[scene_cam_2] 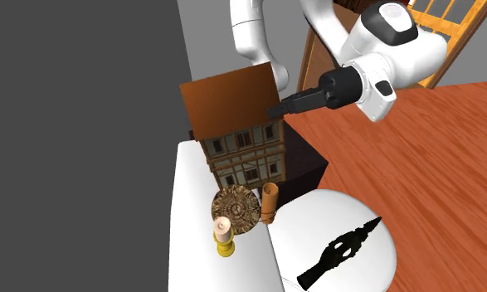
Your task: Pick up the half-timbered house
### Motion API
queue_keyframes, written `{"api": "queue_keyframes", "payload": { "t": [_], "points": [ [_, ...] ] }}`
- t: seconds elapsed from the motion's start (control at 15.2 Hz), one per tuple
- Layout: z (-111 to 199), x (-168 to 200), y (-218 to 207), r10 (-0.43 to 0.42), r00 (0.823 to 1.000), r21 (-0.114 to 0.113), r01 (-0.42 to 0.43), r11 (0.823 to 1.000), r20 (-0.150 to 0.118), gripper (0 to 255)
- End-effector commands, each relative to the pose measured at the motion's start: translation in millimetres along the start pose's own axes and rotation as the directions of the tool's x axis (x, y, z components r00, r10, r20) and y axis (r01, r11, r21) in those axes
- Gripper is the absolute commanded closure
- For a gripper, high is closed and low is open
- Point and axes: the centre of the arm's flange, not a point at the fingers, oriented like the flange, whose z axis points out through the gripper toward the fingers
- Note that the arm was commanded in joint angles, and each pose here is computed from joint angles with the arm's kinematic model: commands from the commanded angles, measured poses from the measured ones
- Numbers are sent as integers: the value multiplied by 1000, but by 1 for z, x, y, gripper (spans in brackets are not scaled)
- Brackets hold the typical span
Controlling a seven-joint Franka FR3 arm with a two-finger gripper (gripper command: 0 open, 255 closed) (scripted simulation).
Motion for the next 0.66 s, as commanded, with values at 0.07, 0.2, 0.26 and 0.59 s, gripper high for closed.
{"api": "queue_keyframes", "payload": {
  "t": [0.07,0.2,0.26,0.59],
  "points": [
    [-4,-14,8,1,1000,-1,-1,1000,0,255],
    [-6,-23,14,1,1000,-1,-1,1000,0,255],
    [-7,-27,17,1,1000,-1,-1,1000,0,255],
    [-11,-40,26,1,1000,-1,-1,1000,0,255]
  ]
}}
